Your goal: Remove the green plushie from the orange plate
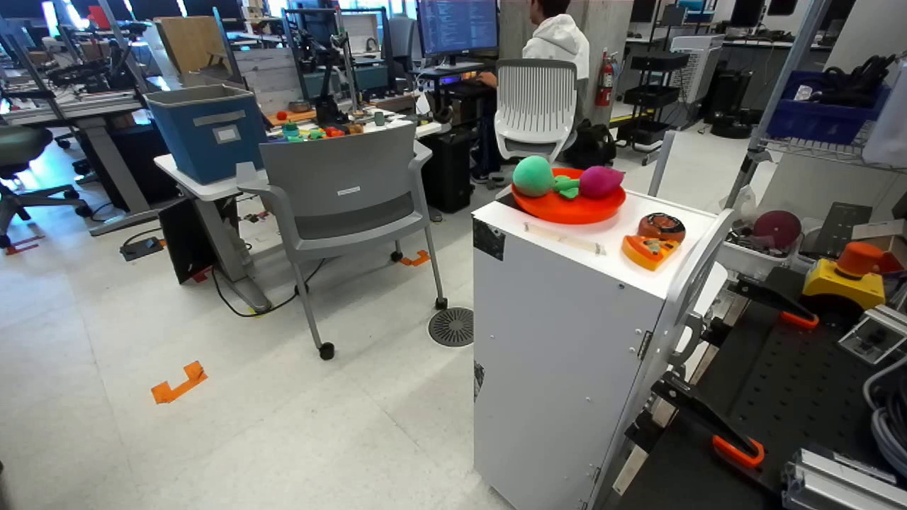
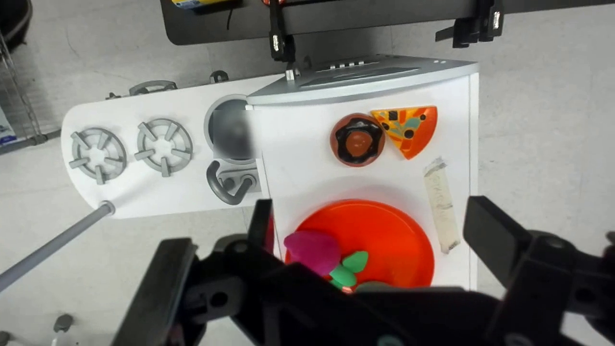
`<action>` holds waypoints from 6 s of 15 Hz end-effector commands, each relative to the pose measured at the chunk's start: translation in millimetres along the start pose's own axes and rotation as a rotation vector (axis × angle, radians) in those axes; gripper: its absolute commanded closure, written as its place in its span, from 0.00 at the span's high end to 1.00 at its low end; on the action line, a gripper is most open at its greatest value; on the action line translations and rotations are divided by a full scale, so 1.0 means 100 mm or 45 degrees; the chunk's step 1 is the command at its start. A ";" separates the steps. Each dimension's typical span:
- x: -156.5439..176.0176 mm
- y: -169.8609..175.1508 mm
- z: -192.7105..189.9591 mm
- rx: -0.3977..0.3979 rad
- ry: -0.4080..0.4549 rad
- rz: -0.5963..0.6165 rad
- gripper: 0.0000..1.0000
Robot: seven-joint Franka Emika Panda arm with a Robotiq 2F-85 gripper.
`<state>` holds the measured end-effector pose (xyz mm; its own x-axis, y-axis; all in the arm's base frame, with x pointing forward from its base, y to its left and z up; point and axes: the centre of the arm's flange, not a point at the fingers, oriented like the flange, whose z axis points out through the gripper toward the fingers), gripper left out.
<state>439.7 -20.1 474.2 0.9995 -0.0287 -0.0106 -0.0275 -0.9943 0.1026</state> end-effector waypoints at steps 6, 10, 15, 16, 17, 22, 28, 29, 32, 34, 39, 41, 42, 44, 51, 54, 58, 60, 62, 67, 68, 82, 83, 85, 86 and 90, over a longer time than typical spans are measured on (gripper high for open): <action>0.12 -0.09 -0.02 0.002 0.024 0.281 1.00; 0.13 -0.12 -0.02 -0.014 0.024 0.441 1.00; 0.13 -0.07 -0.04 -0.013 0.025 0.545 1.00; 0.13 -0.05 -0.04 -0.009 0.026 0.559 1.00; 0.12 -0.03 -0.04 -0.007 0.025 0.565 1.00; 0.12 0.06 -0.04 0.011 0.020 0.588 1.00; 0.17 0.43 -0.09 0.075 -0.018 0.675 1.00; 0.18 0.49 -0.10 0.084 -0.022 0.696 1.00; 0.22 0.57 -0.12 0.111 -0.023 0.742 1.00; 0.24 0.55 -0.13 0.139 -0.026 0.738 1.00; 0.09 0.33 -0.25 0.197 0.022 0.620 1.00; 0.01 0.25 -0.33 0.201 0.057 0.574 1.00; -0.02 0.21 -0.36 0.191 0.077 0.562 1.00; -0.06 0.16 -0.41 0.138 0.106 0.592 1.00; -0.08 0.07 -0.41 0.096 0.098 0.529 1.00; -0.12 0.05 -0.42 0.096 0.101 0.505 1.00; -0.08 -0.05 -0.40 0.083 0.158 0.595 1.00; 0.05 -0.06 -0.43 0.096 0.162 0.693 1.00; 0.17 -0.03 -0.43 0.097 0.151 0.774 1.00; 0.48 0.16 -0.37 0.114 0.073 0.851 1.00; 0.53 0.20 -0.34 0.117 0.055 0.844 1.00; 1.44 0.64 0.03 0.006 -0.199 0.900 1.00; 1.49 0.66 0.05 0.007 -0.206 0.909 1.00; 1.54 0.68 0.06 0.020 -0.201 0.935 1.00; 1.55 0.68 0.05 0.027 -0.182 0.945 1.00; 1.53 0.61 -0.08 0.077 0.005 0.989 1.00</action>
<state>588.1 -92.3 473.7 0.7157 -0.6976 -0.0330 -0.6928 -0.7152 0.0921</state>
